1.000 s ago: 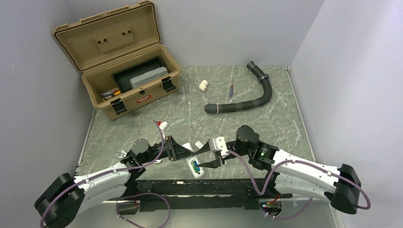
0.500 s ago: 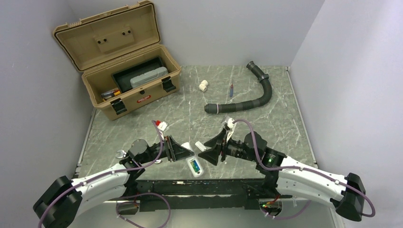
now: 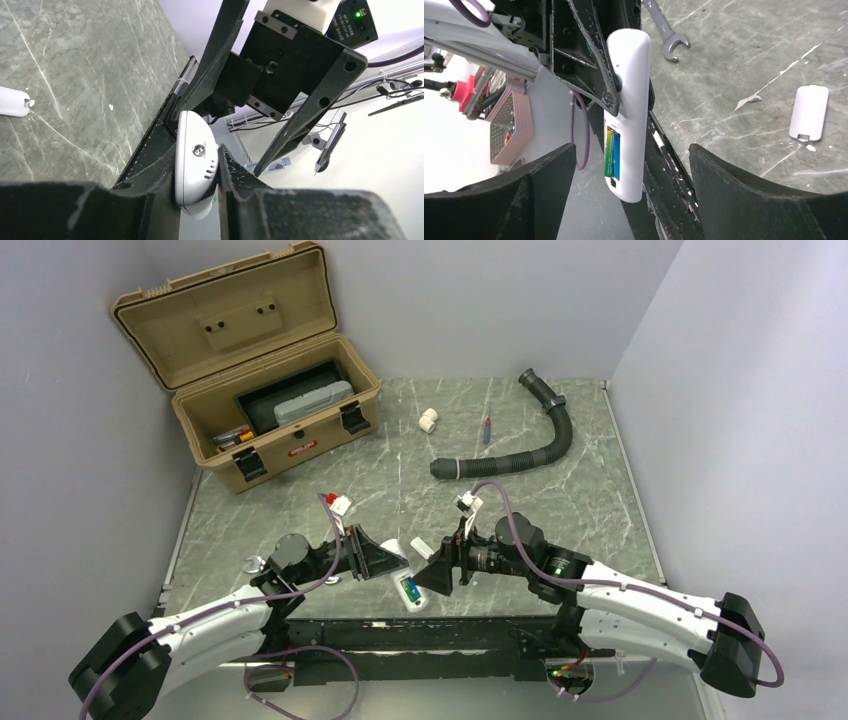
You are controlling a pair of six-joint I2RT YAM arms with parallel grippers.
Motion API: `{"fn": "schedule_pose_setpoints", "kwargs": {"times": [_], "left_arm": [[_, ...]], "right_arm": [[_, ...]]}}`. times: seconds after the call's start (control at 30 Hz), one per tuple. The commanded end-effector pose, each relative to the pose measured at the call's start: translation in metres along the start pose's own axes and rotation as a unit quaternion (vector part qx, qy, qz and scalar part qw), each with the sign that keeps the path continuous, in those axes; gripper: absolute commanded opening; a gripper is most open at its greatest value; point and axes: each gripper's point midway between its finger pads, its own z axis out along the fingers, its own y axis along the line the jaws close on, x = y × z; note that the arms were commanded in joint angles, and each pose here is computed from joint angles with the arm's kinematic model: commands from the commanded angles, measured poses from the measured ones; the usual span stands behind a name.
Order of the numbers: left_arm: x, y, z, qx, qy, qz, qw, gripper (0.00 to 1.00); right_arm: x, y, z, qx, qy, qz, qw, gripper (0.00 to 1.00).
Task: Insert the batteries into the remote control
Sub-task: Load the battery into the remote control.
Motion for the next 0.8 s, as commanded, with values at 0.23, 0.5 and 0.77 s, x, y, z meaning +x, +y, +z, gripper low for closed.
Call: {"fn": "schedule_pose_setpoints", "kwargs": {"times": [0.23,0.5,0.77], "left_arm": [[-0.012,-0.023,0.004,0.039,-0.017,0.022,0.999,0.0],[-0.012,-0.023,0.004,0.04,-0.017,0.022,0.999,0.0],[-0.012,-0.023,0.004,0.04,-0.016,0.021,0.999,0.0]], "right_arm": [[0.017,0.012,0.017,-0.048,0.051,0.034,0.997,0.79],[0.018,0.013,0.023,-0.054,0.054,0.04,0.996,0.72],[0.022,0.011,0.027,-0.053,0.062,0.044,0.996,0.57]]}}
